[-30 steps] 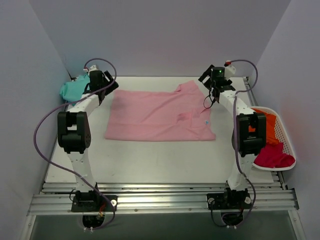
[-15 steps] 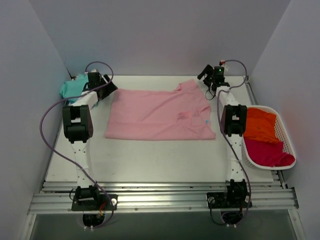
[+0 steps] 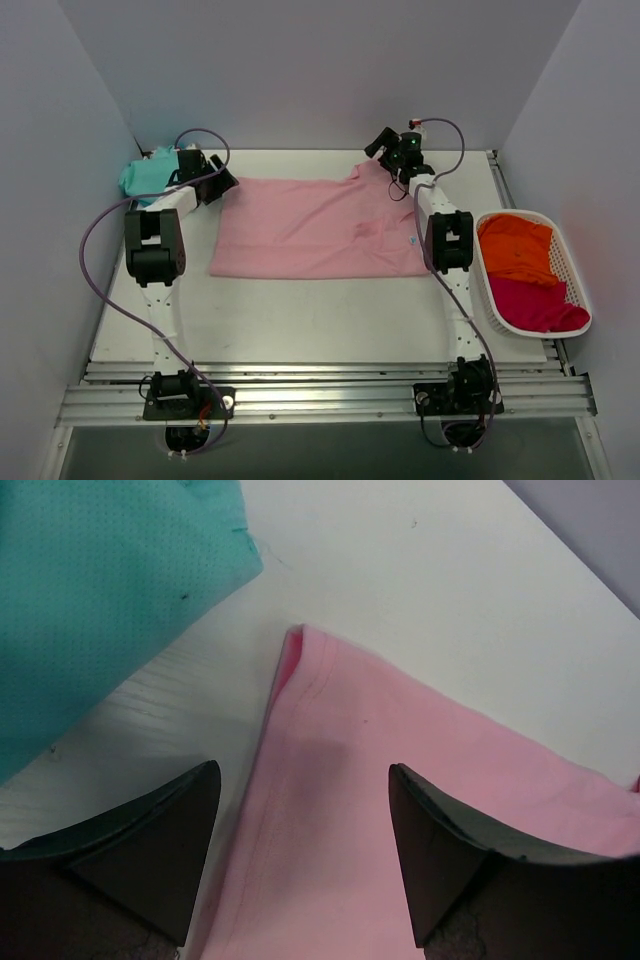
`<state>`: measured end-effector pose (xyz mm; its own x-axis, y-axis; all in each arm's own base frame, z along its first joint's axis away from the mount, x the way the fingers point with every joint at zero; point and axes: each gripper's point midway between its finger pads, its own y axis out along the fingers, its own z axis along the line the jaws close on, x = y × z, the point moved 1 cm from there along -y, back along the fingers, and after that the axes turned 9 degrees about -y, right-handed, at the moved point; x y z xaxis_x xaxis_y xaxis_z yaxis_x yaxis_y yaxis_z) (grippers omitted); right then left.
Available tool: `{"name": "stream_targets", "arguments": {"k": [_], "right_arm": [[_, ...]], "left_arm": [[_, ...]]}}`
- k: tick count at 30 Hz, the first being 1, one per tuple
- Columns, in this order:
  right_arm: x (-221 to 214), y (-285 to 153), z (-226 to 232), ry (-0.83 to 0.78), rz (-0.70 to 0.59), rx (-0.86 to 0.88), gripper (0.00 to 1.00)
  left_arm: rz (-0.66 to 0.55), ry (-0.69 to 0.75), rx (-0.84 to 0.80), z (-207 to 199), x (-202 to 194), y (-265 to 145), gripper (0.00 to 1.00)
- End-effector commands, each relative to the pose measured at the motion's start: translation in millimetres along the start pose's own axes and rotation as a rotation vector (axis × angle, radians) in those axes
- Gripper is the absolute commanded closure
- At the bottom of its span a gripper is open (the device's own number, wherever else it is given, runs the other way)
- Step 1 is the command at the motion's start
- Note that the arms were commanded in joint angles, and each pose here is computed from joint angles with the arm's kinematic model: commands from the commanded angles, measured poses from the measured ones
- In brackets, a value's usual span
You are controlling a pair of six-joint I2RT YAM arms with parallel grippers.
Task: Fold and stack the t-shirts
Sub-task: Fold the tshirt
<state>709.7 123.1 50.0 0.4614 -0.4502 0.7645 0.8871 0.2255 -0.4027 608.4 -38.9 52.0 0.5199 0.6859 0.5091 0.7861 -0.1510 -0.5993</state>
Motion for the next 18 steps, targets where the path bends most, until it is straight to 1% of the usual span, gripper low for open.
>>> {"name": "stream_targets", "arguments": {"k": [1, 2, 3, 5, 6, 7, 8, 10, 11, 13, 14, 15, 18], "right_arm": [[-42.8, 11.3, -4.1, 0.033, 0.092, 0.007, 0.14], [-47.3, 13.2, -7.7, 0.037, 0.097, -0.001, 0.16], [-49.4, 13.4, -9.3, 0.036, 0.101, -0.006, 0.21], [-46.9, 12.9, -13.3, 0.034, 0.094, -0.022, 0.27], [-46.8, 12.6, -15.1, 0.032, 0.095, -0.028, 0.39], [-44.5, 11.2, -16.7, 0.034, 0.093, -0.033, 0.46], [-41.6, 10.4, -18.2, 0.037, 0.086, -0.038, 0.57], [-36.9, 7.4, -23.7, 0.043, 0.081, -0.052, 0.72], [-34.9, 6.8, -26.5, 0.045, 0.078, -0.057, 0.83], [-33.9, 6.3, -30.4, 0.047, 0.079, -0.060, 0.91], [-33.5, 5.9, -32.9, 0.049, 0.080, -0.066, 0.97], [-34.7, 6.0, -34.3, 0.050, 0.084, -0.066, 1.00], [-35.8, 5.7, -39.4, 0.054, 0.089, -0.072, 1.00]], "left_arm": [[-0.040, 0.040, -0.067, -23.6, 14.2, -16.9, 0.23], [-0.036, 0.045, -0.065, -22.0, 12.5, -16.6, 0.23], [-0.034, 0.046, -0.061, -20.3, 11.1, -16.7, 0.23], [-0.025, 0.045, -0.055, -17.7, 9.2, -16.4, 0.23], [-0.025, 0.045, -0.057, -18.8, 10.0, -16.8, 0.23], [-0.019, 0.045, -0.053, -17.1, 8.1, -15.6, 0.23], [-0.018, 0.047, -0.051, -16.8, 8.2, -15.7, 0.23], [-0.015, 0.046, -0.048, -15.2, 6.7, -15.0, 0.23], [-0.016, 0.046, -0.049, -15.5, 7.0, -15.0, 0.23], [-0.013, 0.045, -0.048, -15.4, 5.6, -14.4, 0.23], [-0.012, 0.044, -0.047, -14.3, 5.6, -14.1, 0.23], [-0.013, 0.044, -0.050, -15.2, 6.2, -14.2, 0.23], [-0.007, 0.045, -0.040, -14.1, 5.1, -12.6, 0.23]]}}
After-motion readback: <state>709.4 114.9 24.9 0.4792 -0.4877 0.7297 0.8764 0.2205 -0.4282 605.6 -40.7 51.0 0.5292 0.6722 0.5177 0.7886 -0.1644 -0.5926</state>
